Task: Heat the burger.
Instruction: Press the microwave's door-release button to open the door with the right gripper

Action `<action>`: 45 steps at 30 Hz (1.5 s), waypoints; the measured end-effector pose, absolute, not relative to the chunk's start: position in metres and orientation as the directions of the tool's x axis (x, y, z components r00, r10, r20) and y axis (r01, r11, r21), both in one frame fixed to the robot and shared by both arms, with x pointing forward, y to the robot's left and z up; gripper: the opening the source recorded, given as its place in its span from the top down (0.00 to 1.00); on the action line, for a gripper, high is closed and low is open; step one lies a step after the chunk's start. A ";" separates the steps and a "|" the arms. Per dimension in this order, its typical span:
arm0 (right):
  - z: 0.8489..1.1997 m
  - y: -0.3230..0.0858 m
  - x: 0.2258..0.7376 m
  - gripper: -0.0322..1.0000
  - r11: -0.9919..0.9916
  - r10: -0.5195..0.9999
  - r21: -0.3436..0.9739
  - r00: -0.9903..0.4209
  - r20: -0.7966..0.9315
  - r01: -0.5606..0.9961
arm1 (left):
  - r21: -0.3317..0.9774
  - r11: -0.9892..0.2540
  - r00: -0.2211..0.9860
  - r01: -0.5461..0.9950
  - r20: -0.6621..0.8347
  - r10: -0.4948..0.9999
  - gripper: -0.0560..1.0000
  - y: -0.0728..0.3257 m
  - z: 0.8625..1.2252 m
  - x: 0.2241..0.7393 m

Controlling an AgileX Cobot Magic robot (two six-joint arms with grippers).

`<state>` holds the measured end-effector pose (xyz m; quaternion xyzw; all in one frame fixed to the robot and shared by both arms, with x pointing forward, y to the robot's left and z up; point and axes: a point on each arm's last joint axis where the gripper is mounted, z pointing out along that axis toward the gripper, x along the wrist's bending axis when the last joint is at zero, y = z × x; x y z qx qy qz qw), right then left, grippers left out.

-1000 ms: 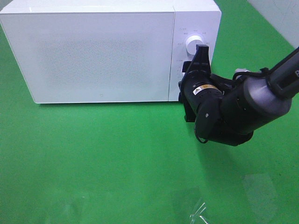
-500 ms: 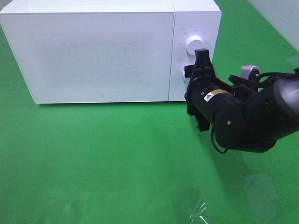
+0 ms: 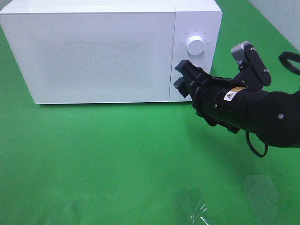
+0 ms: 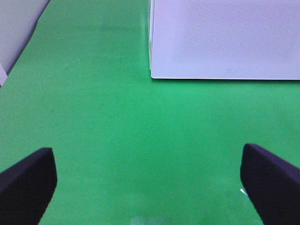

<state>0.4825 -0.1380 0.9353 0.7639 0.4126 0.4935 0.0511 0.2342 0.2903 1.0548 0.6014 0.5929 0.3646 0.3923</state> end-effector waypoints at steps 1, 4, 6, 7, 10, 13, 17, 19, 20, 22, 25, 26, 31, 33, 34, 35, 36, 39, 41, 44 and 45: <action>0.942 -0.138 0.478 0.37 -0.560 0.751 0.548 0.103 0.652 0.621 | 0.904 0.011 0.031 0.427 -0.027 0.999 0.01 0.290 1.055 0.234; 0.952 -0.139 0.471 0.37 -0.426 0.824 0.619 0.000 0.567 0.660 | 0.904 0.011 0.031 0.427 -0.027 0.999 0.01 0.290 1.055 0.234; 0.958 -0.140 0.466 0.37 -0.334 0.857 0.653 -0.070 0.511 0.679 | 0.904 0.011 0.031 0.427 -0.027 0.999 0.01 0.290 1.055 0.234; 0.958 -0.140 0.466 0.37 -0.334 0.857 0.653 -0.070 0.511 0.679 | 0.904 0.011 0.031 0.427 -0.027 0.999 0.01 0.290 1.055 0.234; 0.965 -0.141 0.459 0.37 -0.207 0.884 0.681 -0.164 0.438 0.702 | 0.904 0.011 0.031 0.427 -0.027 0.999 0.01 0.290 1.055 0.234; 0.972 -0.142 0.448 0.37 -0.074 0.891 0.689 -0.262 0.370 0.721 | 0.904 0.011 0.031 0.427 -0.027 0.999 0.01 0.290 1.055 0.234; 0.981 -0.147 0.434 0.37 0.073 0.883 0.674 -0.361 0.299 0.736 | 0.904 0.011 0.031 0.427 -0.027 0.999 0.01 0.290 1.055 0.234; 0.986 -0.151 0.426 0.37 0.131 0.876 0.663 -0.398 0.271 0.737 | 0.904 0.011 0.031 0.427 -0.027 0.999 0.01 0.290 1.055 0.234; 0.989 -0.153 0.423 0.37 0.151 0.873 0.659 -0.411 0.261 0.737 | 0.904 0.011 0.031 0.427 -0.027 0.999 0.01 0.290 1.055 0.234; 0.995 -0.157 0.416 0.37 0.187 0.868 0.647 -0.433 0.244 0.739 | 0.904 0.011 0.031 0.427 -0.027 0.999 0.01 0.290 1.055 0.234; 1.009 -0.168 0.399 0.37 0.241 0.857 0.626 -0.466 0.222 0.741 | 0.904 0.011 0.031 0.427 -0.027 0.999 0.01 0.290 1.055 0.234; 1.012 -0.171 0.395 0.36 0.249 0.854 0.625 -0.471 0.218 0.740 | 0.904 0.011 0.031 0.427 -0.027 0.999 0.01 0.290 1.055 0.234; 1.026 -0.183 0.377 0.30 0.270 0.844 0.621 -0.491 0.215 0.736 | 0.904 0.011 0.031 0.427 -0.027 0.999 0.01 0.290 1.055 0.234; 1.037 -0.193 0.363 0.24 0.281 0.836 0.632 -0.507 0.208 0.722 | 0.904 0.011 0.031 0.427 -0.027 0.999 0.01 0.290 1.055 0.234; 1.037 -0.193 0.363 0.24 0.281 0.836 0.632 -0.507 0.208 0.722 | 0.904 0.011 0.031 0.427 -0.027 0.999 0.01 0.290 1.055 0.234; 1.041 -0.199 0.355 0.20 0.293 0.834 0.629 -0.514 0.200 0.720 | 0.904 0.011 0.031 0.427 -0.027 0.999 0.01 0.290 1.055 0.234; 1.041 -0.199 0.355 0.20 0.293 0.834 0.629 -0.514 0.200 0.720 | 0.904 0.011 0.031 0.427 -0.027 0.999 0.01 0.290 1.055 0.234; 1.049 -0.216 0.338 0.19 0.302 0.845 0.627 -0.506 0.173 0.718 | 0.904 0.011 0.031 0.427 -0.027 0.999 0.01 0.290 1.055 0.234; 1.053 -0.226 0.328 0.19 0.298 0.855 0.633 -0.495 0.156 0.715 | 0.904 0.011 0.031 0.427 -0.027 0.999 0.01 0.290 1.055 0.234; 1.058 -0.242 0.315 0.20 0.282 0.876 0.650 -0.465 0.126 0.706 | 0.904 0.011 0.031 0.427 -0.027 0.999 0.01 0.290 1.055 0.234; 1.059 -0.248 0.310 0.20 0.266 0.887 0.652 -0.444 0.122 0.710 | 0.904 0.011 0.031 0.427 -0.027 0.999 0.01 0.290 1.055 0.234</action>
